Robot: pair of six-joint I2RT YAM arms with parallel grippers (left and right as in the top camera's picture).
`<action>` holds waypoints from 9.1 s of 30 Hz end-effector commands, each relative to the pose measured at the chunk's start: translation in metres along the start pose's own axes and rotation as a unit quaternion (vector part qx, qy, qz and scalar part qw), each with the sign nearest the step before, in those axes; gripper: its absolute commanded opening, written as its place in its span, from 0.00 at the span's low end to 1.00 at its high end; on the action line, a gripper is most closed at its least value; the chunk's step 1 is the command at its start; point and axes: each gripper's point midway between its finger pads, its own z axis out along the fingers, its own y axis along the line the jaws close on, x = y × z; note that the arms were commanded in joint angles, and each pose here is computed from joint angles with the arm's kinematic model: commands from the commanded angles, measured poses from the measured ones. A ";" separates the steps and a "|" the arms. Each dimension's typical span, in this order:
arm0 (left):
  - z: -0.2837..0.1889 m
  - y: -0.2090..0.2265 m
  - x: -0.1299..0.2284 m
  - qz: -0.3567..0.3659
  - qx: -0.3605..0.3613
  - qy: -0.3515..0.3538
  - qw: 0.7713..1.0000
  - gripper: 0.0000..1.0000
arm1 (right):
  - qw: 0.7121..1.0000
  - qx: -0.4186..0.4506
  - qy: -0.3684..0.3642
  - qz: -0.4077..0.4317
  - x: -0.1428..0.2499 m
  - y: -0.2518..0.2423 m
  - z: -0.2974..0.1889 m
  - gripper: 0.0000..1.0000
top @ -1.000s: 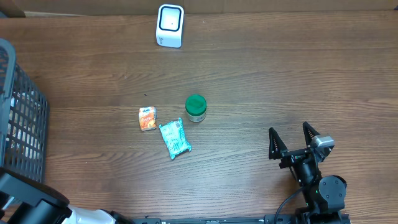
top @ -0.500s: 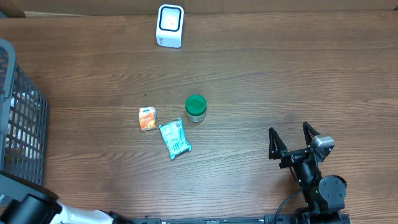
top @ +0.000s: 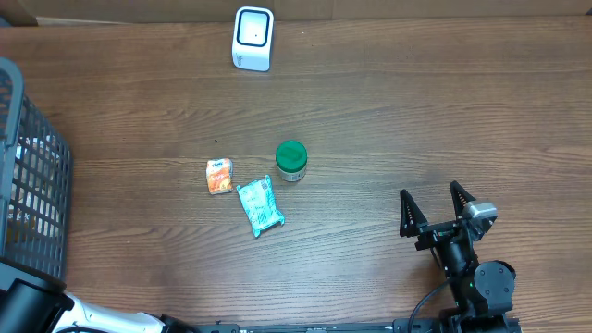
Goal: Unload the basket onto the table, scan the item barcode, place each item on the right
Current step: 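Reach the left gripper into the basket and grasp the teal Kleenex pack, then carry the teal Kleenex pack out and drop it near the jar, then reach the left gripper into the basket and grasp the clear snack bag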
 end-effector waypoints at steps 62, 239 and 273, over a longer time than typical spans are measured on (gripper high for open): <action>-0.325 -0.047 -0.051 -0.023 0.257 -0.257 0.931 0.81 | 1.000 0.003 -0.001 -0.002 0.002 -0.001 0.000 1.00; -0.031 -0.144 0.053 0.065 0.250 0.009 0.966 1.00 | 1.000 0.004 -0.001 -0.002 0.002 -0.002 0.000 1.00; -0.086 -0.144 -0.019 0.257 0.246 -0.118 0.927 0.78 | 1.000 0.004 -0.001 -0.002 0.002 -0.002 0.000 1.00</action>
